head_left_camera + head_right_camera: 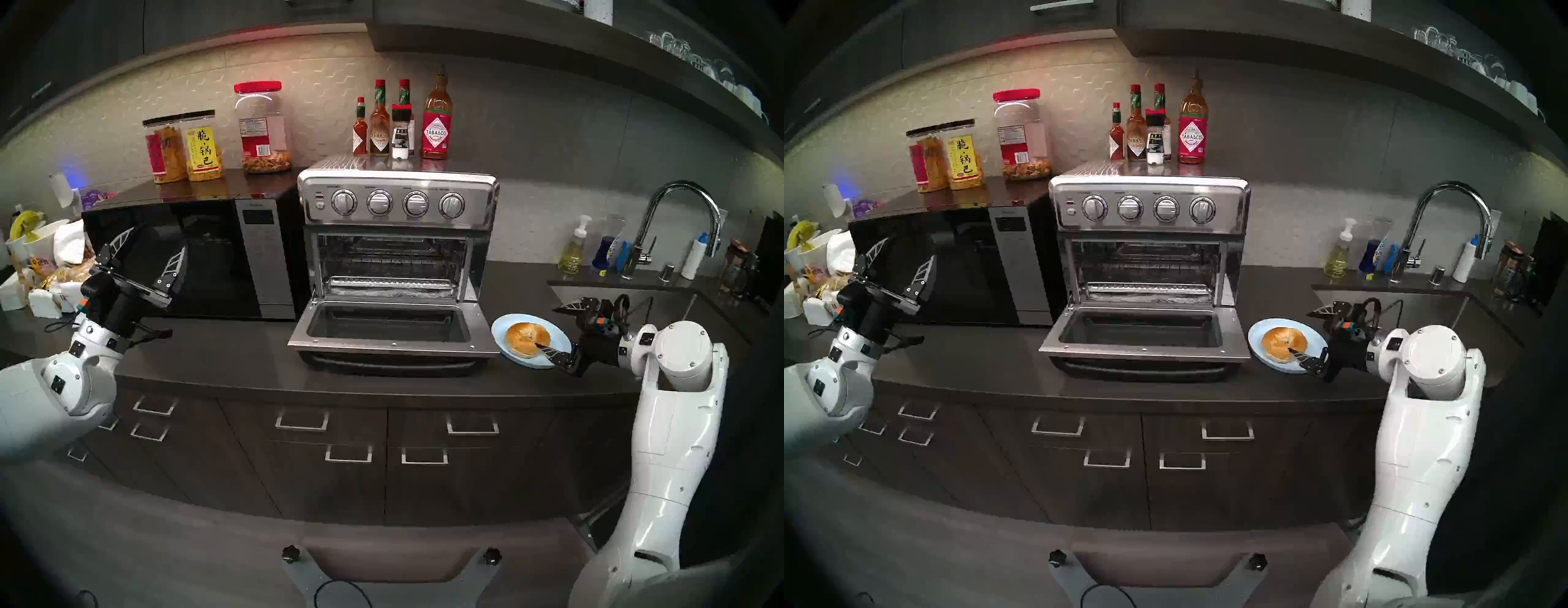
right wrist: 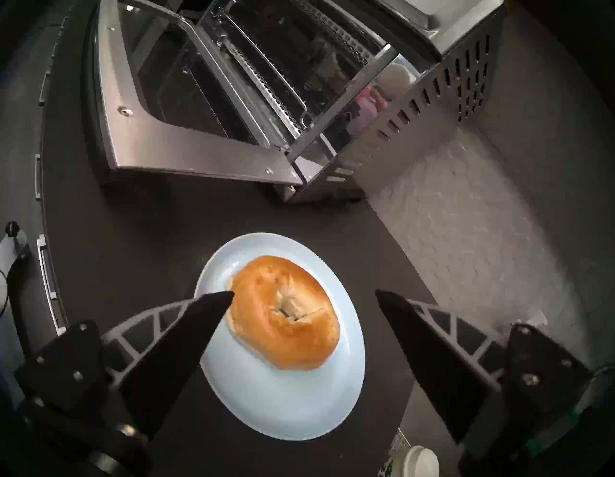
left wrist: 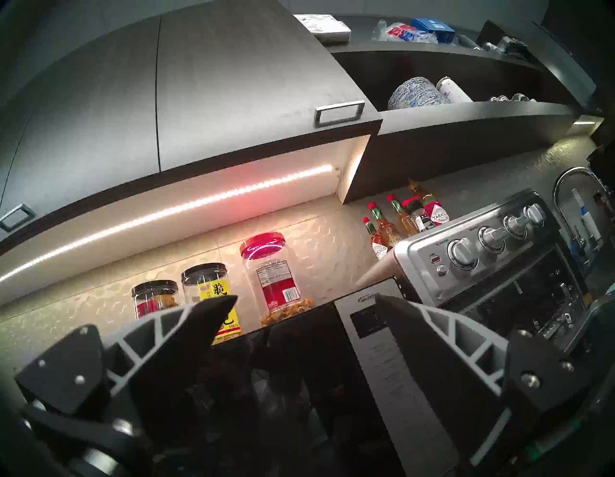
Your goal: Open the oven and place the bagel inside on the rack
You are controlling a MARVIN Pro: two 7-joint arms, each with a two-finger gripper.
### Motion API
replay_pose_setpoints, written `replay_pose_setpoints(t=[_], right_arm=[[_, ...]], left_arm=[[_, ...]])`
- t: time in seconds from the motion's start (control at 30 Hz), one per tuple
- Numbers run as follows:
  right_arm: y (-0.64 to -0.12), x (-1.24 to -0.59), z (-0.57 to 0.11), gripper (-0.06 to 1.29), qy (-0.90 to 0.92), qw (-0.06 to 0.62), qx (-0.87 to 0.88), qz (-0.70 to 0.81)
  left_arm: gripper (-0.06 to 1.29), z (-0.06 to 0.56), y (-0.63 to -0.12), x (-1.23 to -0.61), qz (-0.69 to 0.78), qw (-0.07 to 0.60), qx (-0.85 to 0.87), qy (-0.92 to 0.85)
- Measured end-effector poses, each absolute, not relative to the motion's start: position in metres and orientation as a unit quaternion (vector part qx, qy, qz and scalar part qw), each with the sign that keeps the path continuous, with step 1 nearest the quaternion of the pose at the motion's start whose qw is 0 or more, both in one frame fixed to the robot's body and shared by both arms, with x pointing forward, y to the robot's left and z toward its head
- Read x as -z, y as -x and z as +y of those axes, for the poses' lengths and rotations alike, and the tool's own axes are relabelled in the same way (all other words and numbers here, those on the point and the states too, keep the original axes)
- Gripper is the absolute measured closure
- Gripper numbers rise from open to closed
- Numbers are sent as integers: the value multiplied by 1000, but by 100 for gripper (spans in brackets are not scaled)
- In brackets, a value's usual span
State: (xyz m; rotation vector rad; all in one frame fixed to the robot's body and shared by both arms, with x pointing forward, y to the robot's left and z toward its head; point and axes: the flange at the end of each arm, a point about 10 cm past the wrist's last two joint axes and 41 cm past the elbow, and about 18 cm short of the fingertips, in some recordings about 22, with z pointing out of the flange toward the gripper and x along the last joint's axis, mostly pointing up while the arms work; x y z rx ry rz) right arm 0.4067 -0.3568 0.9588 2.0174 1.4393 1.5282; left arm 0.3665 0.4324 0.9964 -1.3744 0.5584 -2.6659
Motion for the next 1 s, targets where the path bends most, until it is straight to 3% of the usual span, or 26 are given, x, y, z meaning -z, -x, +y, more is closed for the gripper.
replay_pose_setpoints(t=[1.0], right_arm=[[-408, -1002, -364, 0, -666, 170, -431, 585]], left_arm=[[4, 440, -368, -999, 192, 21, 865, 463]])
